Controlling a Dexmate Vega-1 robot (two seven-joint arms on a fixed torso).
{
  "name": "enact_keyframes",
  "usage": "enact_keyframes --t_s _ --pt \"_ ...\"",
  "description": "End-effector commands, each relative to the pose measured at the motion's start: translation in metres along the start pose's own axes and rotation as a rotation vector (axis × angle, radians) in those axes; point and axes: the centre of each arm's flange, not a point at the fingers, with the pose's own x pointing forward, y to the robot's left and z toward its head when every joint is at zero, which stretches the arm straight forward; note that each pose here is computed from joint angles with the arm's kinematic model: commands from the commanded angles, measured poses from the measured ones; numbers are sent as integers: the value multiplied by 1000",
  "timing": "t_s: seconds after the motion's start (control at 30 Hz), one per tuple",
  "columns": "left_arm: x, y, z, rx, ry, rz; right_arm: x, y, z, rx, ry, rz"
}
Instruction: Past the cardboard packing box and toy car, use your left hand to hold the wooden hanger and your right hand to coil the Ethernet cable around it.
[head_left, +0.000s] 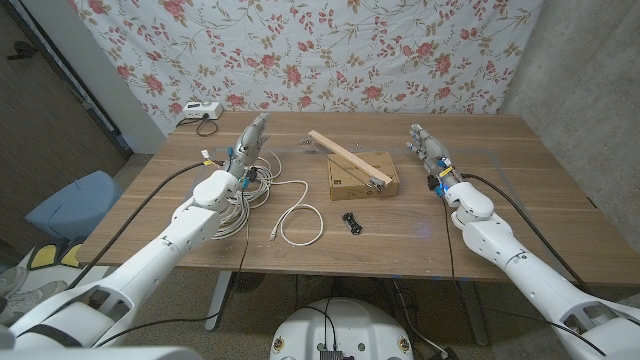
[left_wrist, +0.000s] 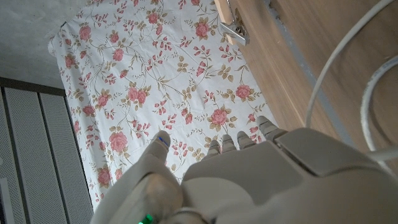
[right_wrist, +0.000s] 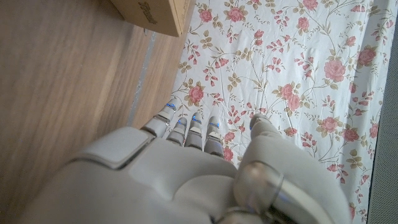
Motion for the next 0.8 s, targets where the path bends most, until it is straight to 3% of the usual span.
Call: enact_keyframes --t_s 0.03,0.47,0.8 --pt "17 -2 34 275 38 -29 -2 -8 8 -7 -42 39" --pt "40 -8 94 585 40 -136 -17 -10 12 -2 -98 51" --pt "62 -19 124 724 28 -230 -27 -12 12 0 -116 47"
